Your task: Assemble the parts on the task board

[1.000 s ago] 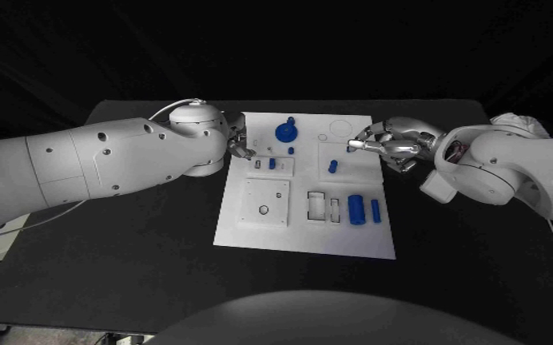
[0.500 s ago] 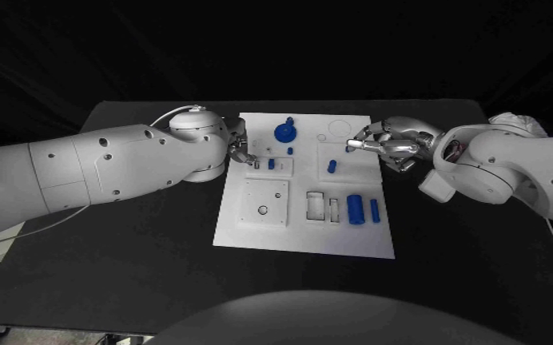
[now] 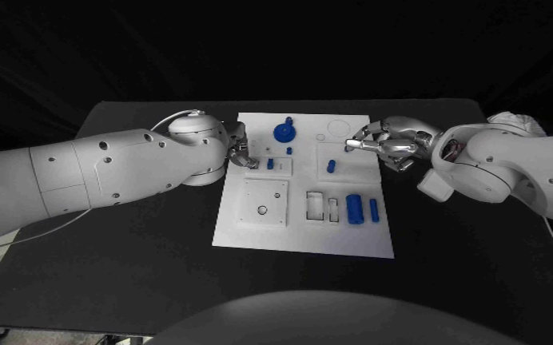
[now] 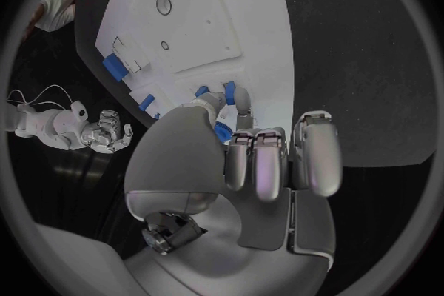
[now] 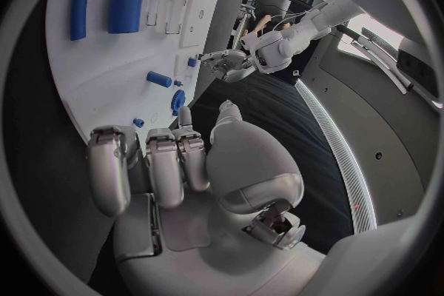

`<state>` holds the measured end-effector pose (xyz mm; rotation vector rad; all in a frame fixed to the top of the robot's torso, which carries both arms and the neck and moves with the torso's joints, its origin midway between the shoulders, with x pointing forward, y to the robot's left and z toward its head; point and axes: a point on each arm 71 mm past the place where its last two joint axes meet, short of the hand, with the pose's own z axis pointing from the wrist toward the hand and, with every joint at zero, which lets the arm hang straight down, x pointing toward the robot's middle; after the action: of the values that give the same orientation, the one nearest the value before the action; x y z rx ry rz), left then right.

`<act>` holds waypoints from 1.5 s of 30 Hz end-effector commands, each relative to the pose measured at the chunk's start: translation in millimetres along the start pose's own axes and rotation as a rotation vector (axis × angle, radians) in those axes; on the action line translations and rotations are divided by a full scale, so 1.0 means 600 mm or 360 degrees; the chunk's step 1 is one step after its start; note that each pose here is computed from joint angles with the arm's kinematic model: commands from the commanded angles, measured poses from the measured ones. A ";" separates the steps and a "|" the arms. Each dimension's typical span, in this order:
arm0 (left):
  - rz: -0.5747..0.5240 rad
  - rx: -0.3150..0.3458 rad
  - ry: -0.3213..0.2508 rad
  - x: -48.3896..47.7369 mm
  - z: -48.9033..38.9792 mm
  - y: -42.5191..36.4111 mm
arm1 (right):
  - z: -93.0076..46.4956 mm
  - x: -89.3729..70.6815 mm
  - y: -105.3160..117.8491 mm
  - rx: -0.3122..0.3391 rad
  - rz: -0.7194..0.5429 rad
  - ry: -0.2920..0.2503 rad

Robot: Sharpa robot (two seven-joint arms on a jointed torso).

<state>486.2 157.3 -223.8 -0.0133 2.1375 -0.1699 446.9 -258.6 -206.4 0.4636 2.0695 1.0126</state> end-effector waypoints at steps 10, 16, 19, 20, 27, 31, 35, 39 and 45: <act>-0.0049 0.0057 -0.0038 0.000 0.002 -0.009 | 0.001 0.002 0.001 -0.0011 -0.0003 0.0023; -0.0057 0.0060 -0.0043 0.002 0.003 -0.009 | 0.000 0.002 0.000 -0.0009 -0.0003 0.0024; -0.0059 0.0060 -0.0044 0.003 0.004 -0.009 | 0.000 0.002 0.000 -0.0008 -0.0003 0.0025; -0.0060 0.0061 -0.0045 0.003 0.004 -0.009 | 0.000 0.002 0.000 -0.0008 -0.0003 0.0025; -0.0060 0.0064 -0.0041 0.005 0.006 -0.010 | 0.000 0.003 0.000 -0.0008 -0.0003 0.0027; -0.0060 0.0067 -0.0036 0.009 0.007 -0.011 | 0.000 0.003 0.000 -0.0007 -0.0003 0.0027; -0.0063 0.0070 -0.0034 0.012 0.008 -0.012 | -0.001 0.003 0.000 -0.0006 -0.0002 0.0027; -0.0064 0.0072 -0.0039 0.013 0.009 -0.012 | -0.001 0.002 -0.001 -0.0004 -0.0002 0.0026; -0.0061 0.0073 -0.0051 0.013 0.011 -0.012 | -0.002 0.002 -0.001 -0.0004 -0.0001 0.0025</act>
<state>487.8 150.9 -231.6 -0.0389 2.1065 -0.2266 446.4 -260.2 -206.5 0.4672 2.0697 1.0100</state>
